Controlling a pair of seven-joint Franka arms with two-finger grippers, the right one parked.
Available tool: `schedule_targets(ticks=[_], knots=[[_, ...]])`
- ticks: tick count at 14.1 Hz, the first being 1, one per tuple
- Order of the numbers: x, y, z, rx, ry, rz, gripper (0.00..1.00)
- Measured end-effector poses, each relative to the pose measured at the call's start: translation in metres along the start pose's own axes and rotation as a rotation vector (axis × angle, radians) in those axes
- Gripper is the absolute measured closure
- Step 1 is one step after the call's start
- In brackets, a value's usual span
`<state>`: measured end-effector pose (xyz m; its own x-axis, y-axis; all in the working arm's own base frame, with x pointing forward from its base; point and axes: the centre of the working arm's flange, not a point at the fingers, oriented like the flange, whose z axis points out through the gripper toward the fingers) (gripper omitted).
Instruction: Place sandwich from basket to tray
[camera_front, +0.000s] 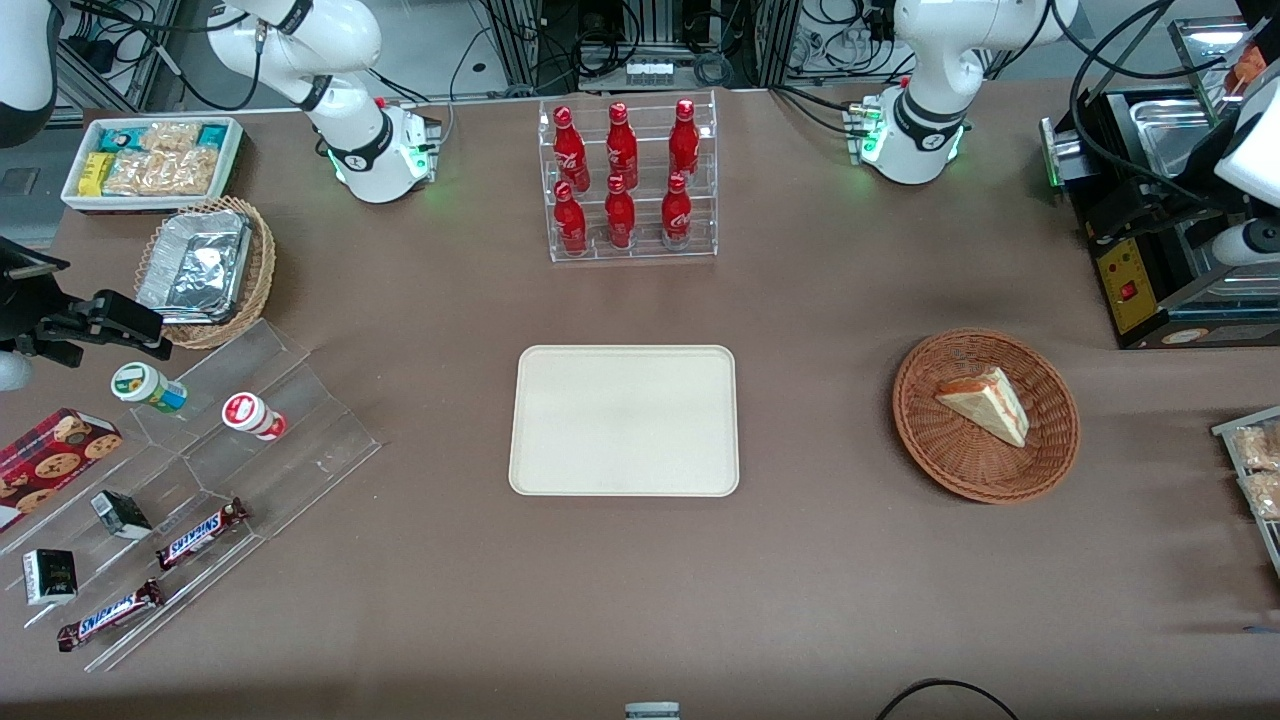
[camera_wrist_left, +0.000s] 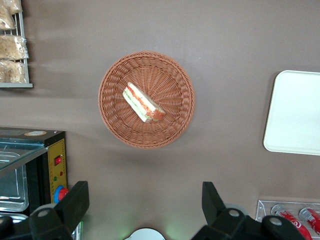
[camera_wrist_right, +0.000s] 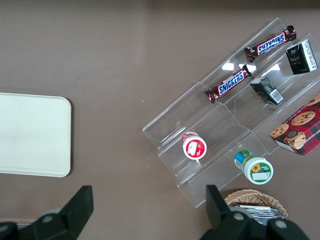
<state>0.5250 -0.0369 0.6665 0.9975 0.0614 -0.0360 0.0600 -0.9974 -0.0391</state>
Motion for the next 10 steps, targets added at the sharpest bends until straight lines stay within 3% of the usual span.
schedule_targets(ticks=[7,10], knots=[[0.002,0.002,0.008,-0.005,-0.017,0.006,0.00],[0.006,0.000,0.022,-0.002,-0.041,0.003,0.00]])
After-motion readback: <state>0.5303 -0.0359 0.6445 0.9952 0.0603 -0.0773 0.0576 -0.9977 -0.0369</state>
